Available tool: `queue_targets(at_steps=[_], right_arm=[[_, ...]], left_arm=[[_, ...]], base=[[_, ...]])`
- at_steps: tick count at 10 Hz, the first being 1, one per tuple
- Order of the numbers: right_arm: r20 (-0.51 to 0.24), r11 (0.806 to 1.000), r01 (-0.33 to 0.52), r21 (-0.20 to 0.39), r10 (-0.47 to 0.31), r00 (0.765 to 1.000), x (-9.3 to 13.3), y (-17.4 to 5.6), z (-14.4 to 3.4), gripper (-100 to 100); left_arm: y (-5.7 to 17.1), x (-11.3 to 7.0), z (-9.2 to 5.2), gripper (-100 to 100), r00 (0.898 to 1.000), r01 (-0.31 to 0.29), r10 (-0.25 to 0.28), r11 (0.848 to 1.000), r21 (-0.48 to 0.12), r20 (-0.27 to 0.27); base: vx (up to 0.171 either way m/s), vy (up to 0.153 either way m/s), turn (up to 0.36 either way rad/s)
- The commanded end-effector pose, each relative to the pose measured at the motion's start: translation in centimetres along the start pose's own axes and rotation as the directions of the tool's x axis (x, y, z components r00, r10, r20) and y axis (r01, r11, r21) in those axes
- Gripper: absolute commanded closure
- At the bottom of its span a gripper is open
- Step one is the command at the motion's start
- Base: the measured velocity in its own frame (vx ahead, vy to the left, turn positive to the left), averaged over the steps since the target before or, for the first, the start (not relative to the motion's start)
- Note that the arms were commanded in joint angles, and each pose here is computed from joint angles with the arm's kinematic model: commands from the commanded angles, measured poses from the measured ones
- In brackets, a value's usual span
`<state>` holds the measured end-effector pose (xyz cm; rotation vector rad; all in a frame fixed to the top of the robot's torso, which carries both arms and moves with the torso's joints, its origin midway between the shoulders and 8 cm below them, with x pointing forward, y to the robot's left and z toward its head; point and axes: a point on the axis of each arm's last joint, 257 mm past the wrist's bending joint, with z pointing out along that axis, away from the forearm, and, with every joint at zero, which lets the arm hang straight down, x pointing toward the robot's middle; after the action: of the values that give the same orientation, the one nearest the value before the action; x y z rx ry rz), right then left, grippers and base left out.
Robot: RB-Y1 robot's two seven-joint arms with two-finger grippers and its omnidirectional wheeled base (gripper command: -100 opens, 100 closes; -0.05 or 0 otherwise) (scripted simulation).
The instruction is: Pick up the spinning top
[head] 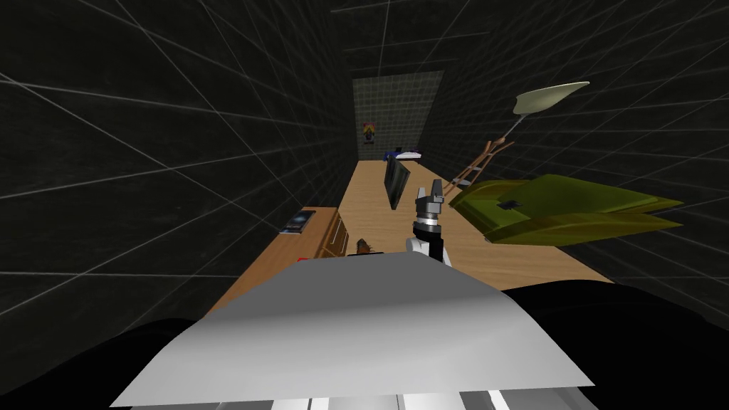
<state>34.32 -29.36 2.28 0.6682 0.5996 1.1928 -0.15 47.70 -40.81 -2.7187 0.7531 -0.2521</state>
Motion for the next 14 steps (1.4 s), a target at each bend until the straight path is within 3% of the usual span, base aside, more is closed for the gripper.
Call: queue_targets(at_steps=[1, 3, 4, 5, 6, 14], right_arm=[[0.000, 1.000, 0.000, 0.000, 0.000, 1.000, 0.0, 0.0, 0.0, 0], [0.000, 1.000, 0.000, 0.000, 0.000, 1.000, 0.0, 0.0, 0.0, 0], [0.000, 1.000, 0.000, 0.000, 0.000, 1.000, 0.0, 0.0, 0.0, 0], [0.000, 1.000, 0.000, 0.000, 0.000, 1.000, 0.0, 0.0, 0.0, 0], [0.000, 1.000, 0.000, 0.000, 0.000, 1.000, 0.0, 0.0, 0.0, 0], [0.000, 1.000, 0.000, 0.000, 0.000, 1.000, 0.0, 0.0, 0.0, 0]], left_arm=[[1.6, -1.1, -0.3, -100, 0.999, 0.041, -0.040, 0.998, -0.042, 0.025], [3.1, -2.1, -0.6, -100, 0.995, 0.084, -0.080, 0.993, -0.081, 0.052], [2.6, -1.6, -0.5, -100, 0.997, 0.068, -0.065, 0.995, -0.067, 0.042], [2.7, -1.7, -0.5, 0, 0.997, 0.072, -0.069, 0.995, -0.071, 0.044], [2.8, -1.8, -0.1, -100, 0.998, 0.061, -0.058, 0.996, -0.070, 0.039], [3.6, -2.0, 1.6, -100, 1.000, 0.018, -0.017, 0.997, -0.072, 0.021]], base=[[0.207, 0.025, -0.008], [0.173, 0.006, -0.002], [0.072, 0.004, 0.000], [0.000, 0.000, 0.000], [0.015, -0.001, 0.052], [0.029, 0.006, 0.061]])
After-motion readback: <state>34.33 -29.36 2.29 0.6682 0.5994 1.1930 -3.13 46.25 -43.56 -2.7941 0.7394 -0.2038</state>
